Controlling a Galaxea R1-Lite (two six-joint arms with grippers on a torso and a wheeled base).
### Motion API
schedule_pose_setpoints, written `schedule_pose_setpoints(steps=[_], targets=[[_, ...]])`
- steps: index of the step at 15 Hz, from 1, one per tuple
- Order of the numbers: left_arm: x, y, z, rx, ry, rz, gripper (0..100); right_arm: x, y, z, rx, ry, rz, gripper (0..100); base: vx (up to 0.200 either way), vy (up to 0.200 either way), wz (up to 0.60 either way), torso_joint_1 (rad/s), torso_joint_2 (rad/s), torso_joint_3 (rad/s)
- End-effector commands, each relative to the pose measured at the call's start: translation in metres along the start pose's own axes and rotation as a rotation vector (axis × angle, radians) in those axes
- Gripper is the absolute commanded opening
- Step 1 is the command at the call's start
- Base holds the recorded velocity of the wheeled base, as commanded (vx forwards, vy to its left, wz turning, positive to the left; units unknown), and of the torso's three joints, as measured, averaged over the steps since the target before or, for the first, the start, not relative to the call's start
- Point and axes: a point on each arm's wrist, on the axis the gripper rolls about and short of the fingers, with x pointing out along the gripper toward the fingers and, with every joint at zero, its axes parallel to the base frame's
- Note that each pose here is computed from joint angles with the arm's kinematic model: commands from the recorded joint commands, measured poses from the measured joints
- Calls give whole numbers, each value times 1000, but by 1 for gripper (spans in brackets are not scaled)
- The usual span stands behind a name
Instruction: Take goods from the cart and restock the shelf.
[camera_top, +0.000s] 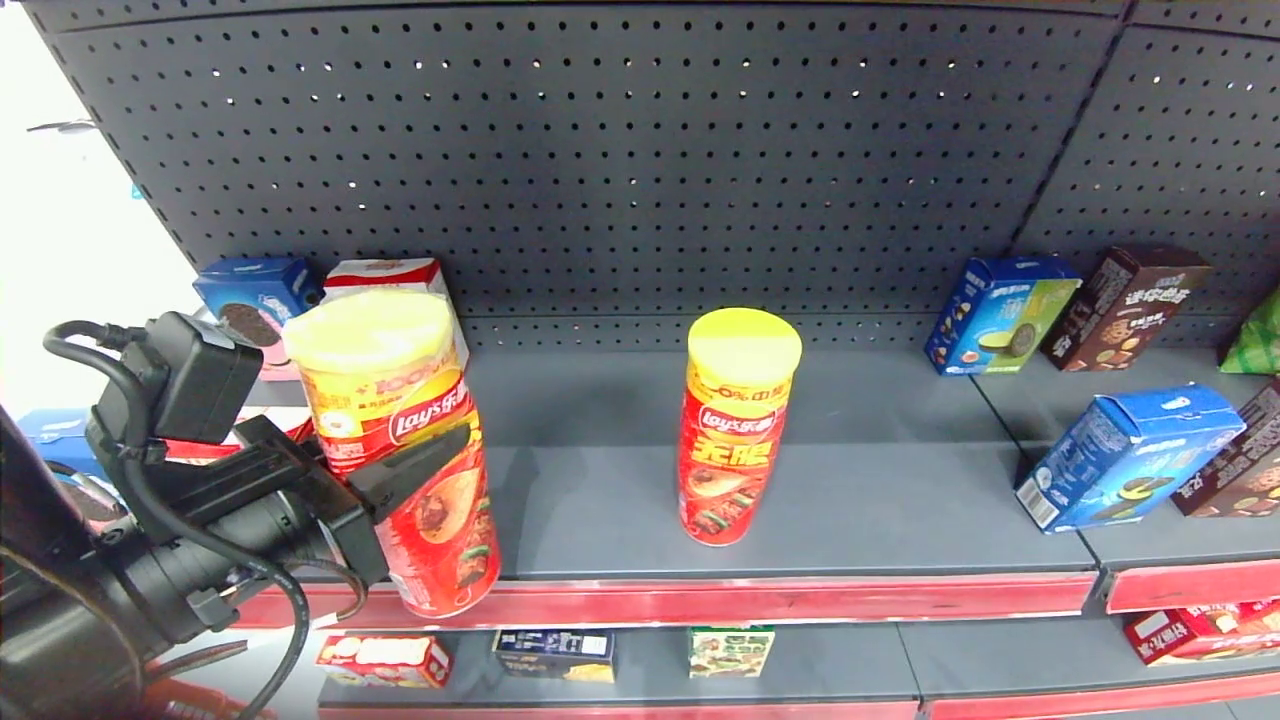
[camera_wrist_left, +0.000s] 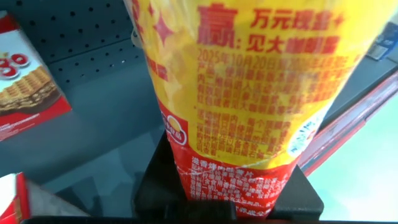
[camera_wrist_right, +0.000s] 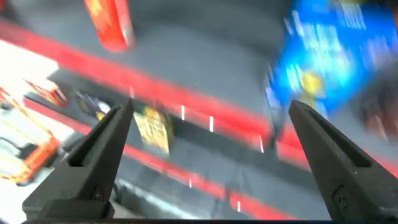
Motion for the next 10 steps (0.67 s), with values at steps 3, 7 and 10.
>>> schedule_pose_setpoints(steps=[3, 7, 10], targets=[[0, -1, 0, 0, -1, -6, 0, -30, 6, -51, 23, -18, -191, 100, 0, 0, 0, 0, 0, 0], [0, -2, 0, -1, 0, -10, 0, -26, 4, -49, 94, 44, -299, 100, 0, 0, 0, 0, 0, 0], [0, -4, 0, 1, -2, -22, 0, -20, 8, -47, 131, 118, -421, 100, 0, 0, 0, 0, 0, 0]])
